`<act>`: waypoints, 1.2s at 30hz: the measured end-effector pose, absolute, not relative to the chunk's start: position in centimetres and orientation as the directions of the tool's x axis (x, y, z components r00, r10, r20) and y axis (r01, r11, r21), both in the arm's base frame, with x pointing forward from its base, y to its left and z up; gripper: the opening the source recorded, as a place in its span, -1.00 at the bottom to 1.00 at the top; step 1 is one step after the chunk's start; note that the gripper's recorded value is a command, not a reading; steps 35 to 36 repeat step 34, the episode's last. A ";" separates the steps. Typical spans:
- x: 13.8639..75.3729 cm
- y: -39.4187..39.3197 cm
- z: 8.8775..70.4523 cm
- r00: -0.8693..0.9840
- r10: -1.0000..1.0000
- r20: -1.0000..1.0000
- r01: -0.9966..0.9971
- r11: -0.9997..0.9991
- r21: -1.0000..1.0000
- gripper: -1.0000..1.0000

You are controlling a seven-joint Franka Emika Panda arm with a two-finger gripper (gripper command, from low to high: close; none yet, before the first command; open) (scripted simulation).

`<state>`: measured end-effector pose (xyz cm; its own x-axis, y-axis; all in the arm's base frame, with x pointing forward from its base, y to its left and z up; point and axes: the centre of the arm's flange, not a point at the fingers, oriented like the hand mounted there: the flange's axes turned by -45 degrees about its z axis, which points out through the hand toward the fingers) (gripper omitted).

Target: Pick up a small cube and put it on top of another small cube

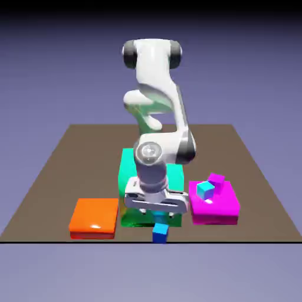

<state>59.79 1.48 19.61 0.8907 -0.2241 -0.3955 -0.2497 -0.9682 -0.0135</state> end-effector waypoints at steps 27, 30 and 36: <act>41.6 29.2 32.4 0.762 0.461 -0.455 0.516 -0.856 -0.002 -1.00; 40.3 28.4 27.5 0.762 0.460 -0.455 0.515 -0.857 -0.002 -1.00; 39.7 28.0 25.9 0.762 0.460 -0.455 0.517 -0.856 0.000 1.00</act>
